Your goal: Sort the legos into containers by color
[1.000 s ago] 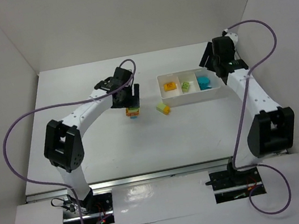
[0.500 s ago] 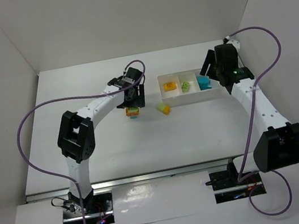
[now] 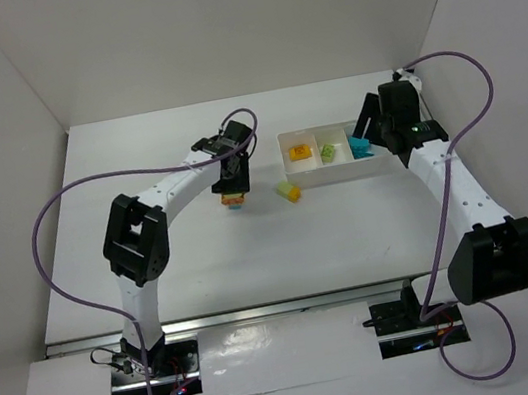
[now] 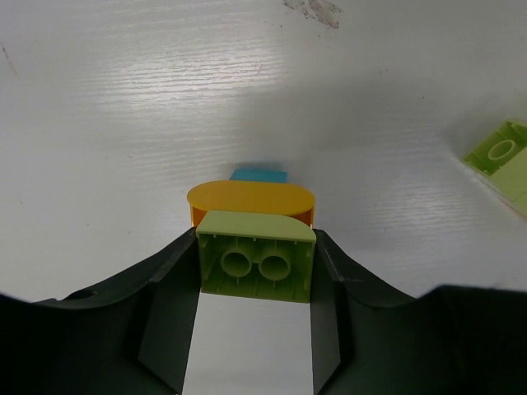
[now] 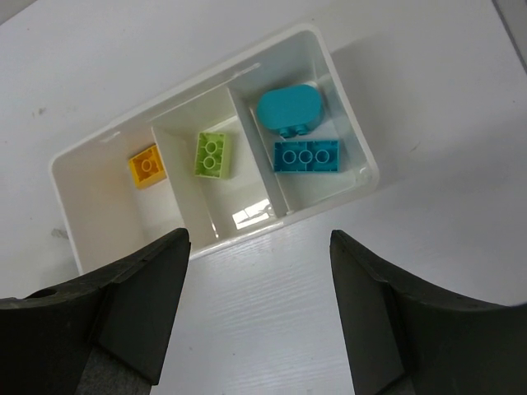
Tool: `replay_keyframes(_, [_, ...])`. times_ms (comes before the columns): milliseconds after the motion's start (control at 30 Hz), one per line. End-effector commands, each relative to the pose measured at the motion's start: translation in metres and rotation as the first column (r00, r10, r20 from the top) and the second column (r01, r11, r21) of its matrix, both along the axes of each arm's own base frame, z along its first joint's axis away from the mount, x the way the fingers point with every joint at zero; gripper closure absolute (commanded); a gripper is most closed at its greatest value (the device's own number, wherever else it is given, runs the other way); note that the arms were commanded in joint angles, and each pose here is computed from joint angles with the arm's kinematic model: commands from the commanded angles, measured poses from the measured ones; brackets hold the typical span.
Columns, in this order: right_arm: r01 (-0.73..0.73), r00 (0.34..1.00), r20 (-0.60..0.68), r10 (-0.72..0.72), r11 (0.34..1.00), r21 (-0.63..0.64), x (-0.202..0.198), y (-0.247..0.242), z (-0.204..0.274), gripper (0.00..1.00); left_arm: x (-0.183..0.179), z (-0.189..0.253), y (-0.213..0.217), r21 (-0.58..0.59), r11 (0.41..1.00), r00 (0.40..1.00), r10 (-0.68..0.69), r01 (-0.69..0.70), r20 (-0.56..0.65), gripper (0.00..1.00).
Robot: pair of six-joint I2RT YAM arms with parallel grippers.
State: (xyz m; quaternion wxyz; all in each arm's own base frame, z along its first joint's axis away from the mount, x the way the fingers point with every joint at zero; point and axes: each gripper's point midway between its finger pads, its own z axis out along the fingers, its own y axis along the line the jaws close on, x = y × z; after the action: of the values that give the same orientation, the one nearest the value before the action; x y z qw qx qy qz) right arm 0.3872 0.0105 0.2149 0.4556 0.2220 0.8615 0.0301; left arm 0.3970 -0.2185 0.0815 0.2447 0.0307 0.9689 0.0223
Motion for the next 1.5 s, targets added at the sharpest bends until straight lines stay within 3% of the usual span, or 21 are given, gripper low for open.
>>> replay_keyframes(0, [-0.092, 0.995, 0.033, 0.091, 0.995, 0.023, -0.007, 0.015, 0.014, 0.24, -0.002, 0.032, -0.012, -0.073, 0.996, 0.998, -0.050, 0.052, 0.037, 0.69])
replay_keyframes(133, [-0.419, 0.908, 0.050, 0.416, 0.898, 0.132, -0.017, 0.076, 0.009, 0.24, -0.009, 0.074, -0.024, -0.154, 0.973, 0.982, -0.154, 0.170, 0.110, 0.86])
replay_keyframes(167, [-0.497, 0.868, 0.062, 0.493, 0.855, 0.151, -0.023, 0.094, 0.007, 0.24, -0.008, 0.084, -0.027, -0.181, 0.961, 0.974, -0.186, 0.208, 0.133, 0.93])
replay_keyframes(200, [-0.628, 0.778, 0.105, 0.620, 0.762, 0.157, -0.035, 0.118, 0.009, 0.24, -0.014, 0.091, -0.033, -0.234, 0.922, 0.950, -0.286, 0.309, 0.128, 0.94])
replay_keyframes(233, [-0.684, 0.730, 0.117, 0.674, 0.715, 0.148, -0.043, 0.129, 0.010, 0.24, -0.014, 0.101, -0.038, -0.269, 0.895, 0.934, -0.330, 0.357, 0.139, 0.94])
replay_keyframes(333, [-0.811, 0.584, 0.130, 0.801, 0.583, 0.055, -0.065, 0.166, 0.011, 0.22, -0.022, 0.120, -0.040, -0.320, 0.838, 0.895, -0.437, 0.443, 0.092, 1.00])
replay_keyframes(367, [-0.840, 0.539, 0.123, 0.833, 0.543, 0.005, -0.073, 0.180, 0.006, 0.20, -0.031, 0.105, -0.037, -0.323, 0.836, 0.884, -0.468, 0.443, 0.000, 1.00])
replay_keyframes(467, [-0.865, 0.469, 0.153, 0.870, 0.488, -0.120, -0.091, 0.208, 0.003, 0.19, -0.030, 0.108, -0.039, -0.339, 0.816, 0.862, -0.505, 0.468, -0.026, 1.00])
replay_keyframes(500, [-0.837, 0.497, 0.153, 0.854, 0.519, -0.175, -0.088, 0.207, 0.003, 0.19, -0.031, 0.109, -0.040, -0.347, 0.811, 0.860, -0.509, 0.470, -0.025, 1.00])
replay_keyframes(600, [-0.793, 0.436, 0.248, 0.865, 0.500, -0.348, -0.103, 0.225, 0.016, 0.17, -0.037, 0.103, -0.037, -0.402, 0.794, 0.856, -0.515, 0.456, -0.048, 1.00])
replay_keyframes(633, [-0.733, 0.459, 0.288, 0.841, 0.541, -0.412, -0.100, 0.218, 0.023, 0.16, -0.043, 0.103, -0.042, -0.438, 0.773, 0.845, -0.533, 0.460, -0.054, 1.00])
replay_keyframes(833, [-0.667, 0.443, 0.278, 0.852, 0.521, -0.533, -0.098, 0.238, 0.021, 0.14, -0.050, 0.105, -0.044, -0.482, 0.746, 0.835, -0.547, 0.459, -0.052, 1.00])
replay_keyframes(1000, [-0.654, 0.403, 0.333, 0.853, 0.523, -0.547, -0.083, 0.267, 0.019, 0.13, -0.053, 0.109, -0.043, -0.482, 0.745, 0.836, -0.548, 0.462, -0.044, 1.00])
replay_keyframes(1167, [-0.707, 0.335, 0.318, 0.887, 0.460, -0.537, -0.078, 0.295, 0.004, 0.13, -0.057, 0.111, -0.043, -0.491, 0.738, 0.832, -0.552, 0.463, -0.044, 1.00])
replay_keyframes(1367, [-0.723, 0.314, 0.381, 0.870, 0.479, -0.498, -0.070, 0.309, 0.006, 0.13, -0.061, 0.110, -0.045, -0.508, 0.725, 0.827, -0.561, 0.465, -0.043, 1.00])
replay_keyframes(1467, [-0.746, 0.333, 0.396, 0.856, 0.496, -0.445, -0.061, 0.308, -0.004, 0.20, -0.061, 0.112, -0.045, -0.507, 0.723, 0.827, -0.561, 0.469, -0.034, 1.00])
